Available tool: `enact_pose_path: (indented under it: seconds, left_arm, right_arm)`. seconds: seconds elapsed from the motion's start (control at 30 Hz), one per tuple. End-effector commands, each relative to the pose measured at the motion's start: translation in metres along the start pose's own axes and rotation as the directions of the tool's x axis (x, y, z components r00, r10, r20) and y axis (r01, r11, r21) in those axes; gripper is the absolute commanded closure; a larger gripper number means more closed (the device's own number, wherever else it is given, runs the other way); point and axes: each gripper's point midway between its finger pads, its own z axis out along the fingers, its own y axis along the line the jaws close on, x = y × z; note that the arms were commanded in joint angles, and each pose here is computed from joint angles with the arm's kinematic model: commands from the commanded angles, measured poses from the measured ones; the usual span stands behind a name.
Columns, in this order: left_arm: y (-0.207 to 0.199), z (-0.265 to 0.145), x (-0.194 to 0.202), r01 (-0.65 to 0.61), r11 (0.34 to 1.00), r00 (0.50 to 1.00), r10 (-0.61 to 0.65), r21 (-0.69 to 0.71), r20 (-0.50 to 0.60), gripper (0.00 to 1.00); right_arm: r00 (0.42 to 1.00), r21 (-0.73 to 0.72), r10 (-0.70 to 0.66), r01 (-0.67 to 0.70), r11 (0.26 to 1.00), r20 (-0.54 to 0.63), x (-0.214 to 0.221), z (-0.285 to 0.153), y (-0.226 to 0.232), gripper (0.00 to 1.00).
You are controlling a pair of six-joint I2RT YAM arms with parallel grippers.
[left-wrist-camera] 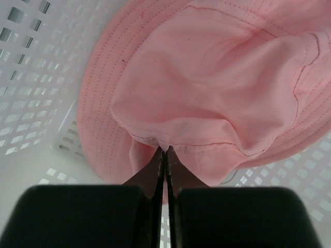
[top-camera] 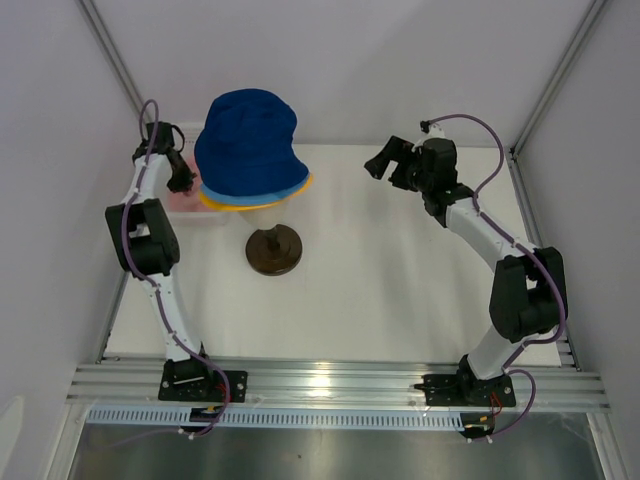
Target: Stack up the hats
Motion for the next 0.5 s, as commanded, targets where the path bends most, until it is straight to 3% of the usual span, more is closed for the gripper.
enact_pose_path:
  seconds: [0.0,0.17,0.47]
  left_arm:
    - [-0.009,-0.054,-0.043,-0.003,0.999,0.991,-0.004,0.051,0.132,0.99]
    - [-0.024,-0.129,-0.073,-0.027,0.989,0.966,-0.012,0.147,0.257,0.99]
    - [-0.024,-0.305,-0.107,-0.073,0.968,0.860,-0.061,0.241,0.506,0.99]
  right_arm:
    - [0.998,-0.061,0.000,0.004,0.998,0.055,-0.026,-0.011,0.021,0.01]
    - [0.998,-0.098,0.010,-0.004,0.995,0.062,-0.024,-0.020,0.029,0.00]
    - [0.984,-0.236,0.051,-0.009,0.972,0.173,-0.051,-0.067,0.067,0.01]
